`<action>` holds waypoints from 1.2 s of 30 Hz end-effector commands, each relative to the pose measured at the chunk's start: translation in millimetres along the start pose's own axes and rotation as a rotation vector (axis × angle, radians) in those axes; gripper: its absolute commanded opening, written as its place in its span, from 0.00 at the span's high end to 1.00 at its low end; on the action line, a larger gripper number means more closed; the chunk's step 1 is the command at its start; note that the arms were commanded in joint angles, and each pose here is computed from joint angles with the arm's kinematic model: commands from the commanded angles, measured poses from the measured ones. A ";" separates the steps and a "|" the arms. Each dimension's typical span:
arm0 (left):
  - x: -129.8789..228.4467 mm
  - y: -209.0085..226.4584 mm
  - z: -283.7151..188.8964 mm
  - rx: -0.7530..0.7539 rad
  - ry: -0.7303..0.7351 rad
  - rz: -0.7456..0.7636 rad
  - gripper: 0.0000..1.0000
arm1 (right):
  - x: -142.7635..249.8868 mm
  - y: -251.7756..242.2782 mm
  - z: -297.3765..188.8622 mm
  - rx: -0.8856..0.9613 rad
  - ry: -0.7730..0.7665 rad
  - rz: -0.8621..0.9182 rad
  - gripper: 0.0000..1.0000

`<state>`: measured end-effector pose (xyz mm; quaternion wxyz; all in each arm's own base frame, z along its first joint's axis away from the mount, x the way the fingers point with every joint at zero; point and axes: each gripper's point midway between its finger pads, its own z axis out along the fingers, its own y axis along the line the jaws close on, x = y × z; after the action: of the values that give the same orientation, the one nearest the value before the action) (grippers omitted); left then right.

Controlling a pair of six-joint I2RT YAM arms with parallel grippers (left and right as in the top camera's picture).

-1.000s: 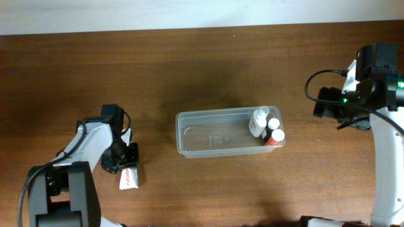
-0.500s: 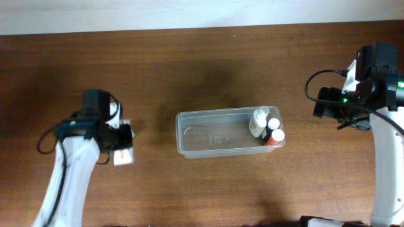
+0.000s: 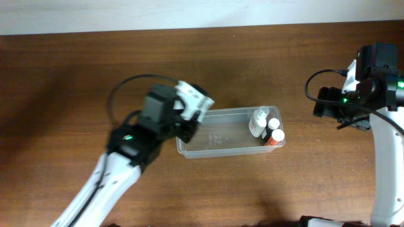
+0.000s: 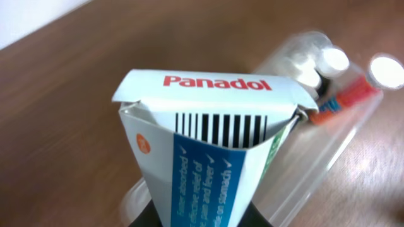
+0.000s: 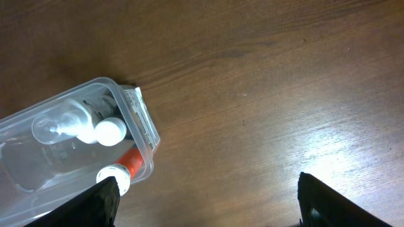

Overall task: Pack container
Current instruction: 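Carry the Panadol box right and drop it into the container, then move the left gripper back and grasp the orange-capped jar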

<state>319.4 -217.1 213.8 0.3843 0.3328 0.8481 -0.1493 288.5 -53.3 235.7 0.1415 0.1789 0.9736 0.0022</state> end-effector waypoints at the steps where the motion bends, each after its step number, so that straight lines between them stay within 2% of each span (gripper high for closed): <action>1: 11.7 -23.0 35.0 0.061 0.064 0.198 0.83 | 2.0 0.1 2.1 -0.007 0.010 -0.006 0.18; 8: 60.4 -33.1 88.3 0.114 0.242 0.193 0.78 | 1.9 0.1 2.1 -0.007 0.009 -0.007 0.18; 9: 65.3 -33.1 92.1 0.117 0.258 0.190 0.74 | 1.9 0.1 2.1 -0.007 0.009 -0.007 0.18; 12: 70.0 -33.0 96.0 0.119 0.273 0.188 0.48 | 1.9 0.1 2.1 -0.007 0.009 -0.010 0.18; 13: 67.7 -33.0 94.7 0.118 0.267 0.189 0.44 | 1.9 0.1 2.1 -0.007 0.009 -0.010 0.18; 16: 52.3 -30.8 83.5 0.102 0.232 0.194 0.23 | 1.9 0.1 2.1 -0.007 0.009 -0.010 0.18; 19: 30.2 -15.9 56.6 0.005 0.200 0.203 0.14 | 1.9 0.0 2.1 -0.007 0.009 -0.014 0.18; 21: 20.2 1.9 34.6 -0.095 0.188 0.191 0.01 | 1.8 0.0 2.1 -0.007 0.009 -0.014 0.18; 26: 19.1 61.9 -29.3 -0.349 0.163 -0.011 0.01 | 1.0 0.2 2.1 -0.008 0.006 -0.013 0.18; 29: 38.5 102.9 -58.6 -0.451 0.169 -0.232 0.01 | 1.1 0.2 2.1 -0.007 0.006 -0.013 0.18; 32: 65.8 138.5 -68.9 -0.509 0.206 -0.405 0.00 | 1.1 0.2 2.1 -0.007 0.006 -0.013 0.18; 36: 102.7 165.5 -58.4 -0.479 0.282 -0.547 0.01 | 1.3 0.2 2.1 -0.008 0.007 -0.013 0.18</action>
<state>347.9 -31.3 204.1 0.3187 0.0619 0.9451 0.0365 288.5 -53.3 235.3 0.1411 0.1756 0.9743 0.0017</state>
